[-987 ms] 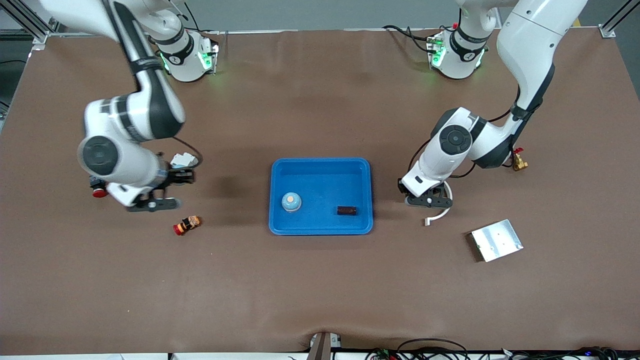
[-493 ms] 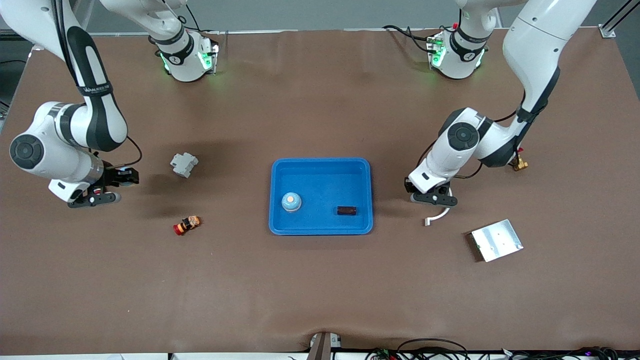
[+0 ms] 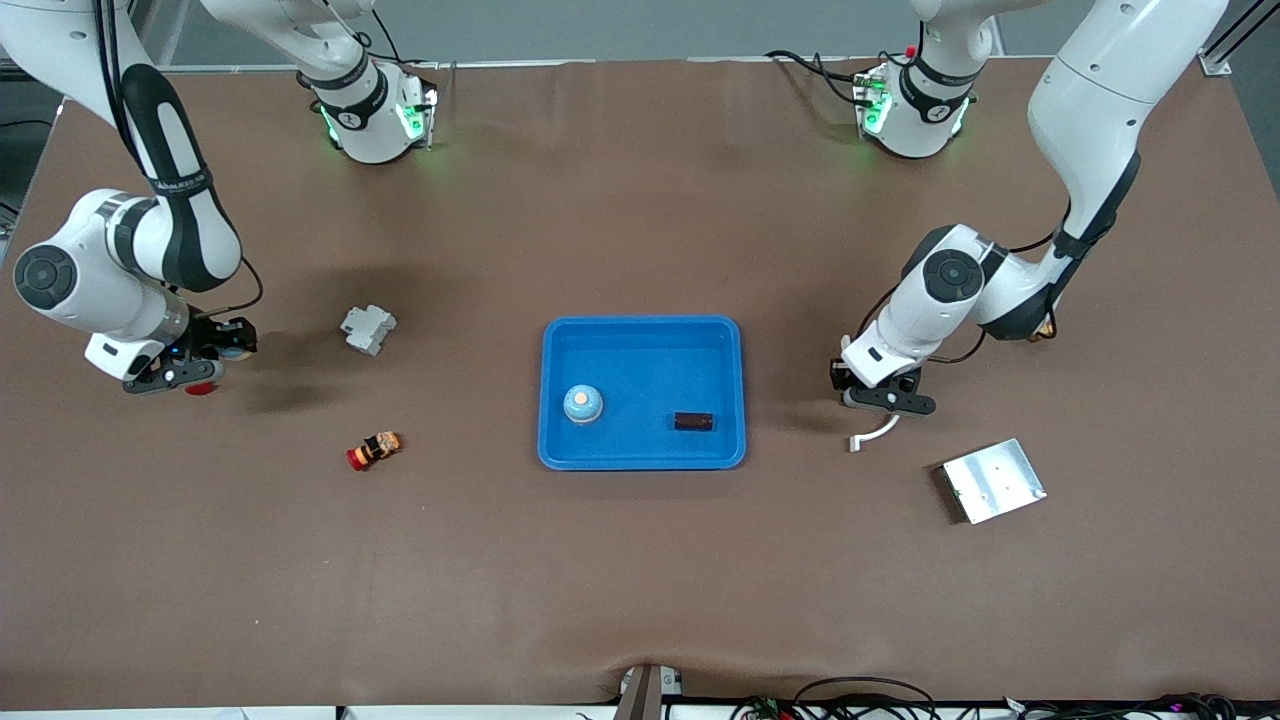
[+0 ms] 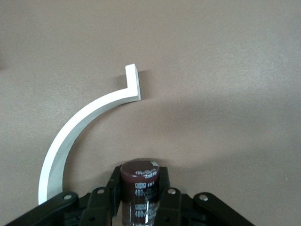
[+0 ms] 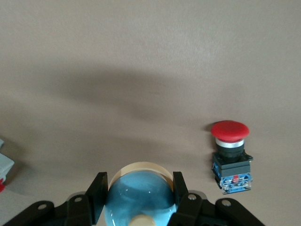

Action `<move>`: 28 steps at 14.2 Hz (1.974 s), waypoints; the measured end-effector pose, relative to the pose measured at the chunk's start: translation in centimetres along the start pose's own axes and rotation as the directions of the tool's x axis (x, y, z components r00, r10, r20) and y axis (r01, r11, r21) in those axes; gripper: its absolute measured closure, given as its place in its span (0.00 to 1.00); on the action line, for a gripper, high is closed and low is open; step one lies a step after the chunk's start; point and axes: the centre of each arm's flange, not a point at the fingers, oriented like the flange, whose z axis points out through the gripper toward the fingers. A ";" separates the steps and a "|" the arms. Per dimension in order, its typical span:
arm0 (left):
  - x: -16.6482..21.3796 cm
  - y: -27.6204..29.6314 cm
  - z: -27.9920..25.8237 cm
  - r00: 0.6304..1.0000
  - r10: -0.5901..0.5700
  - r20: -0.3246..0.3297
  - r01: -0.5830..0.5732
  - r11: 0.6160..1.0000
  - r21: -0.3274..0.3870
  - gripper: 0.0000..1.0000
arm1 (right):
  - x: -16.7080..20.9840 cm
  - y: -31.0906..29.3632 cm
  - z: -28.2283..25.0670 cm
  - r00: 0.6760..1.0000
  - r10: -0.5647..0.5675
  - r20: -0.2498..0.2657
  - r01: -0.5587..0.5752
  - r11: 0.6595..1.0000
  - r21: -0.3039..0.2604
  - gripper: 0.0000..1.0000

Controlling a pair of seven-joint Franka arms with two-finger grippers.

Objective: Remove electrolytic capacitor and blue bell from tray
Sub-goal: 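Carry the capacitor toward the white arc while the right gripper lifts the bell, then set the capacitor beside the arc while the right gripper places the bell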

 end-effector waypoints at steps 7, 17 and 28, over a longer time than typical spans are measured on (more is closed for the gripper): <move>0.0 0.5 0.0 1.000 0.005 -0.001 -0.005 1.000 -0.005 0.66 | -0.8 -0.3 3.5 0.998 -0.001 0.056 0.000 1.000 0.007 0.29; 0.3 2.0 0.1 1.000 -0.021 -0.007 0.020 1.000 -0.023 0.66 | 6.2 -3.5 -3.6 0.997 -0.049 0.052 0.045 0.996 0.073 0.00; 0.8 2.3 0.1 1.000 -0.019 -0.015 0.019 0.999 -0.029 0.12 | 19.6 -32.4 -12.0 0.915 0.402 -0.020 -0.397 0.910 0.121 0.00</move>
